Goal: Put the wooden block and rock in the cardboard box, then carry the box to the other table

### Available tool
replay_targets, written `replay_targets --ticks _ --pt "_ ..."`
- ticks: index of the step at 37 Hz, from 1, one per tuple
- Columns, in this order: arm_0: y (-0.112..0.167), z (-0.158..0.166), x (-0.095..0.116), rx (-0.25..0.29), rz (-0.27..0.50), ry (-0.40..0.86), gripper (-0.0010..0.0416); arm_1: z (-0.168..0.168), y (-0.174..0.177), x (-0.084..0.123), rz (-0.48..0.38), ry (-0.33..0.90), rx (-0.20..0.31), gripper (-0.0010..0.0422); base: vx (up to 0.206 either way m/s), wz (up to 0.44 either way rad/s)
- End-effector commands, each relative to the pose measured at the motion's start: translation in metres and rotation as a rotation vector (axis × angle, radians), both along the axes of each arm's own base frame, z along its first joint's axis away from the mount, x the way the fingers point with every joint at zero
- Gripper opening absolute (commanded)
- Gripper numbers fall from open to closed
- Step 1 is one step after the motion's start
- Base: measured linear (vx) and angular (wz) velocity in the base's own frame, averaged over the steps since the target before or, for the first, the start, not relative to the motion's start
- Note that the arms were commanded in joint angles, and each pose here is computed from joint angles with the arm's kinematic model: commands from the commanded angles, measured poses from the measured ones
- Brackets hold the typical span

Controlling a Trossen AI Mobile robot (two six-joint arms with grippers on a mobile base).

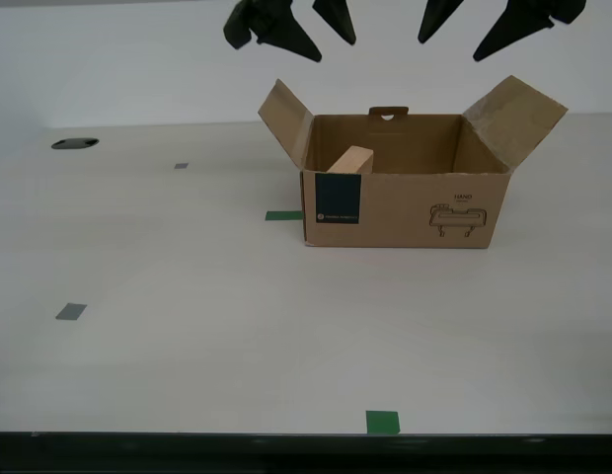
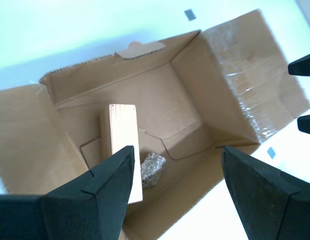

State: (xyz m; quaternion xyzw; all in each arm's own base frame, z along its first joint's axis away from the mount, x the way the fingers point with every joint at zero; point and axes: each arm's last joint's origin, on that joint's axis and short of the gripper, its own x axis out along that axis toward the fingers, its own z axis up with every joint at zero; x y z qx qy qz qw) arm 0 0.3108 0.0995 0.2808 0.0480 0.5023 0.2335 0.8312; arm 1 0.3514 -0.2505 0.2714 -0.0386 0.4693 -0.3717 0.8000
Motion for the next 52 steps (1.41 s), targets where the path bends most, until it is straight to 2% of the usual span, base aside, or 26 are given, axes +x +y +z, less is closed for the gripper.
replay_targets --ticks 1,12,21,31,34,38,44,47,52 --pt "-0.003 0.014 -0.011 0.010 -0.010 -0.016 0.0392 0.013 0.006 -0.006 0.005 -0.002 -0.006 0.0231 0.000 0.000" --pt "-0.014 0.050 -0.049 0.035 -0.031 -0.054 0.0390 0.049 0.022 -0.027 0.007 -0.028 -0.023 0.0231 0.000 0.000" --pt "-0.024 0.071 -0.080 0.051 -0.051 -0.057 0.0389 0.082 0.037 -0.046 0.012 -0.082 -0.058 0.0231 0.000 0.000" --pt "-0.031 0.098 -0.106 0.035 -0.057 -0.031 0.0390 0.099 0.052 -0.066 0.015 -0.073 -0.038 0.0231 0.000 0.000" --pt "-0.034 0.107 -0.110 -0.004 -0.085 -0.047 0.0389 0.101 0.056 -0.069 0.032 -0.072 -0.011 0.0231 0.000 0.000" --pt "-0.039 0.119 -0.119 -0.079 -0.128 -0.045 0.0389 0.101 0.062 -0.074 0.062 -0.065 0.060 0.0231 0.000 0.000" --pt "-0.042 0.134 -0.129 -0.097 -0.137 -0.036 0.0390 0.101 0.076 -0.079 0.067 -0.024 0.119 0.0231 0.000 0.000" --pt "-0.045 0.140 -0.135 -0.117 -0.147 -0.027 0.0390 0.105 0.085 -0.083 0.083 -0.018 0.125 0.0231 0.000 0.000" --pt "-0.049 0.147 -0.143 -0.188 -0.184 -0.024 0.0389 0.115 0.100 -0.088 0.115 -0.036 0.119 0.0231 0.000 0.000"
